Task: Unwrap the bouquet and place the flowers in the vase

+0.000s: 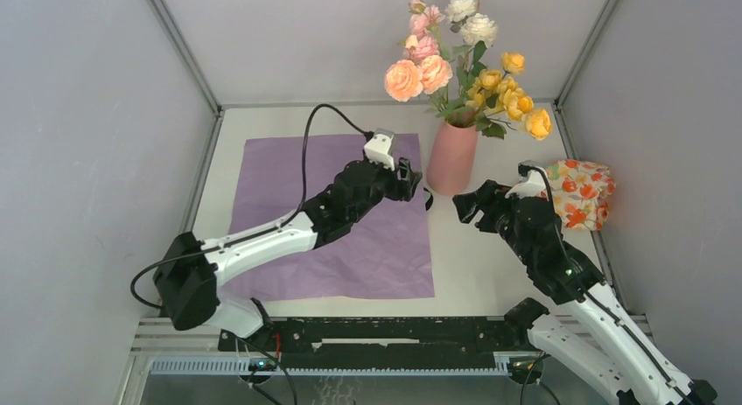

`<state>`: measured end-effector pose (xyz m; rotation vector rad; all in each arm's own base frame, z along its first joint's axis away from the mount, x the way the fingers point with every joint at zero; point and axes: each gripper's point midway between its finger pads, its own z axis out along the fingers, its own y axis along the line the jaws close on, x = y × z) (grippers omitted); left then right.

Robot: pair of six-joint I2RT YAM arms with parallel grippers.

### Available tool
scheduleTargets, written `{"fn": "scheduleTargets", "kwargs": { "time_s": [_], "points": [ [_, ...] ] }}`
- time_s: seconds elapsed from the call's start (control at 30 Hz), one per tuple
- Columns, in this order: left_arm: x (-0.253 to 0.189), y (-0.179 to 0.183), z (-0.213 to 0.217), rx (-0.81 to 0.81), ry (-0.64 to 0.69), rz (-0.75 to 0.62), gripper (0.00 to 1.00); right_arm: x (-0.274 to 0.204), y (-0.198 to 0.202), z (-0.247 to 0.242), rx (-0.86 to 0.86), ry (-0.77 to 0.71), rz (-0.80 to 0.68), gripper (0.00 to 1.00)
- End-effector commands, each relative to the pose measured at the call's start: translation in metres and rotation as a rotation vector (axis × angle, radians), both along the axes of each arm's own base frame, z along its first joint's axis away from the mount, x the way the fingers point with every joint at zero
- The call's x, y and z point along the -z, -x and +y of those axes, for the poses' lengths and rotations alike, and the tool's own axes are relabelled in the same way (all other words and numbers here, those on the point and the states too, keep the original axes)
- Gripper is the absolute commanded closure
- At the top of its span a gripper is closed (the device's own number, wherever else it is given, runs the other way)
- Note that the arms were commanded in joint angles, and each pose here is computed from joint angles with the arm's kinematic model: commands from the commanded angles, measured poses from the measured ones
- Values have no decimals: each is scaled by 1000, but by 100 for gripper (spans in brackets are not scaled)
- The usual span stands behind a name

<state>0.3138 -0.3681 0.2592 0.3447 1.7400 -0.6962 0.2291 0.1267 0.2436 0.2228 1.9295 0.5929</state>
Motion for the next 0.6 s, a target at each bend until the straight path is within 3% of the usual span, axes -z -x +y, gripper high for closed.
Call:
{"fn": "scheduleTargets", "kwargs": {
  "time_s": [0.0,0.3,0.57],
  "points": [
    [-10,17,31,-57,54,12,35,-1,-8,6,-2,-20,3,23],
    [-4,55,107,-192,66,28,35,29,-11,24,-63,8,130,22],
    [-48,91,189,-311,199,-25,35,23,-2,30,-97,-27,126,21]
  ]
}}
